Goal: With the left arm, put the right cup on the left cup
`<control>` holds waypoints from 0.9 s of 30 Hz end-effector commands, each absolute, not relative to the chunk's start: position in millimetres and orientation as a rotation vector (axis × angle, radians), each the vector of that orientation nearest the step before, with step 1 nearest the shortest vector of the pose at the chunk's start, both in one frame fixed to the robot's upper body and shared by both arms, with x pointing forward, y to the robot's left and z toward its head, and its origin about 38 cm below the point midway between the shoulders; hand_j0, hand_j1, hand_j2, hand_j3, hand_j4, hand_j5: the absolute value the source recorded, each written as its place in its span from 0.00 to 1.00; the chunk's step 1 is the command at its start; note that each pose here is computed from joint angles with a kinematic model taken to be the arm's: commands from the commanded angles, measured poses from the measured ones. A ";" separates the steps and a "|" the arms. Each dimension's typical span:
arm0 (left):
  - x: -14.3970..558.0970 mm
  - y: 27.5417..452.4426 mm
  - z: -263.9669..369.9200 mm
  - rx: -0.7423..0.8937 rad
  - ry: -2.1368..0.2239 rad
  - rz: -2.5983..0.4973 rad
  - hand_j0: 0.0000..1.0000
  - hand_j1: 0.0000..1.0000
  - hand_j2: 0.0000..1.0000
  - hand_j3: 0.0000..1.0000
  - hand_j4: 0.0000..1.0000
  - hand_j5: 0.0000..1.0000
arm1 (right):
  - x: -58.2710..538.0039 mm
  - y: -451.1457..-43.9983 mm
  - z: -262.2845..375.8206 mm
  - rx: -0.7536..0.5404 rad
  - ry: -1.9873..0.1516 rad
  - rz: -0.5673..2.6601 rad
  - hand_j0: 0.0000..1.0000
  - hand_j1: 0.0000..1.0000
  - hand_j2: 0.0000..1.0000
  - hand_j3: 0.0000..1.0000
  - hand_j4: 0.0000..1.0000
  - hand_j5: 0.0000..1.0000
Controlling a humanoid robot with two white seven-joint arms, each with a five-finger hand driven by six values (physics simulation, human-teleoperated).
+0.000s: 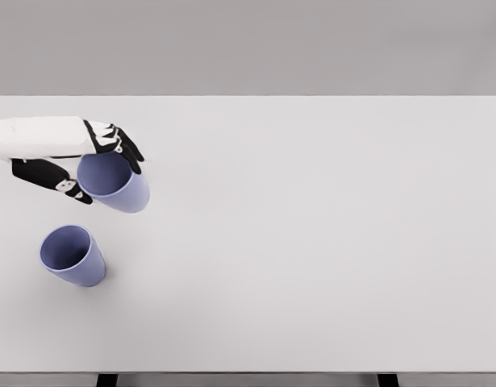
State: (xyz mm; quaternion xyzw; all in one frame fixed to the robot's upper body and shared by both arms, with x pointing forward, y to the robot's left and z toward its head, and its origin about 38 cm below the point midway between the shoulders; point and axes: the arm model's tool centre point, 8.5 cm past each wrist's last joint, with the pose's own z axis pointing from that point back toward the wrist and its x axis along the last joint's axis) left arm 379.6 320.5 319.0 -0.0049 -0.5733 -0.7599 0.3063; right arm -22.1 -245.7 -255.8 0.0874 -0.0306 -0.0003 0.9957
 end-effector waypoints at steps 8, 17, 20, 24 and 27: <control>341.4 380.9 350.3 0.127 -1.442 -1.928 0.43 0.43 0.43 0.43 0.43 0.43 | -21.2 -245.7 -255.8 0.175 -0.063 0.000 1.00 1.00 1.00 1.00 1.00 1.00; 325.0 401.9 340.0 0.133 -1.354 -1.902 0.43 0.43 0.43 0.43 0.43 0.43 | -21.1 -245.7 -255.8 0.175 -0.063 0.000 1.00 1.00 1.00 1.00 1.00 1.00; 324.0 402.0 333.4 0.115 -1.341 -1.898 0.43 0.43 0.43 0.43 0.43 0.43 | -21.1 -245.7 -255.8 0.175 -0.063 -0.001 1.00 1.00 1.00 1.00 1.00 1.00; 325.2 399.4 330.8 0.103 -1.344 -1.900 0.43 0.43 0.43 0.43 0.43 0.43 | -22.1 -245.7 -255.8 0.175 -0.061 0.000 1.00 1.00 1.00 1.00 1.00 1.00; 324.9 398.7 327.0 0.091 -1.339 -1.898 0.43 0.43 0.43 0.43 0.43 0.43 | -21.2 -245.7 -255.8 0.175 -0.063 0.000 1.00 1.00 1.00 1.00 1.00 1.00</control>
